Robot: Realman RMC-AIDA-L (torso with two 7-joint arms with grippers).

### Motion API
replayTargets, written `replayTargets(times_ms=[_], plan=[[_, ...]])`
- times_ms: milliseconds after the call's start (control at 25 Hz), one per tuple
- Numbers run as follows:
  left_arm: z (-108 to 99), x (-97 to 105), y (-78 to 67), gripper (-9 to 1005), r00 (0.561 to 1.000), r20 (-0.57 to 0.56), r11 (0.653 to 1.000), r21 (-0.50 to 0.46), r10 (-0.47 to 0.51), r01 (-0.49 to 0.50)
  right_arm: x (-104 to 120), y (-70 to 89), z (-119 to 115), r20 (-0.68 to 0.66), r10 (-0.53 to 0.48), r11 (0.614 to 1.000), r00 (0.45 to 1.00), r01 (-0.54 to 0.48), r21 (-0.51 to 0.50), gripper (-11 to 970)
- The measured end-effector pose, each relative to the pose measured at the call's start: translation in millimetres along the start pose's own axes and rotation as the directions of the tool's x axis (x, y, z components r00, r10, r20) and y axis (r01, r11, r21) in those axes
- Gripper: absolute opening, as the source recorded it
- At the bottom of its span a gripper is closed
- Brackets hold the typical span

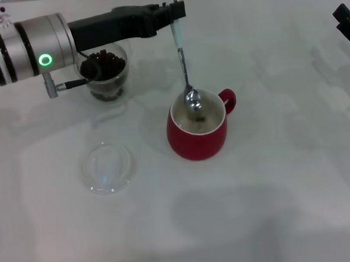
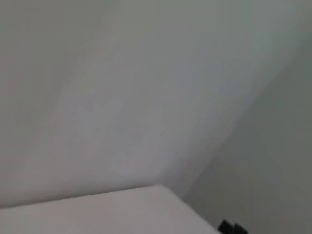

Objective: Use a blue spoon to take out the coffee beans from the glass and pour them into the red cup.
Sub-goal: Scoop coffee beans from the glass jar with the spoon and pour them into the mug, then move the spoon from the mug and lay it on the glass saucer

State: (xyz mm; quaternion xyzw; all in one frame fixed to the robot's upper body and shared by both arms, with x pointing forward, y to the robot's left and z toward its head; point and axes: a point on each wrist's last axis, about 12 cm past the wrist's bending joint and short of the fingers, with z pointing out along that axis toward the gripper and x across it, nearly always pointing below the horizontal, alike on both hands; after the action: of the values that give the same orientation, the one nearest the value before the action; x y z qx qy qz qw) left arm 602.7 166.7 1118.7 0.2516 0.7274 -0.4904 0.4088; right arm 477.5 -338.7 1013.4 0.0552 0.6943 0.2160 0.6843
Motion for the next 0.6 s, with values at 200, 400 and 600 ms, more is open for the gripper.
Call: replayTargets(times_ms=[200,400,600], plan=[[-1.6,-2.7,-2.3,124,0.998,0.013,0.999,0.009,0.054,-0.054,0.3,-0.3,-0.5,-0.002,0.001,1.0,1.0,-0.001,0.003,857],[-21.3,-1.1,-1.3,124,0.982,0.18,0.998,0.025,-0.061,0.058,0.1,-0.9,-0.2,0.0,0.002,1.0,1.0,-0.002,0.007,857],[-78.6,21.2,1.8,124,0.858,0.449,0.968,0.079,-0.247,0.238,-1.6,-0.2,3.6,0.008,0.002,1.0,1.0,-0.002,0.006,858]])
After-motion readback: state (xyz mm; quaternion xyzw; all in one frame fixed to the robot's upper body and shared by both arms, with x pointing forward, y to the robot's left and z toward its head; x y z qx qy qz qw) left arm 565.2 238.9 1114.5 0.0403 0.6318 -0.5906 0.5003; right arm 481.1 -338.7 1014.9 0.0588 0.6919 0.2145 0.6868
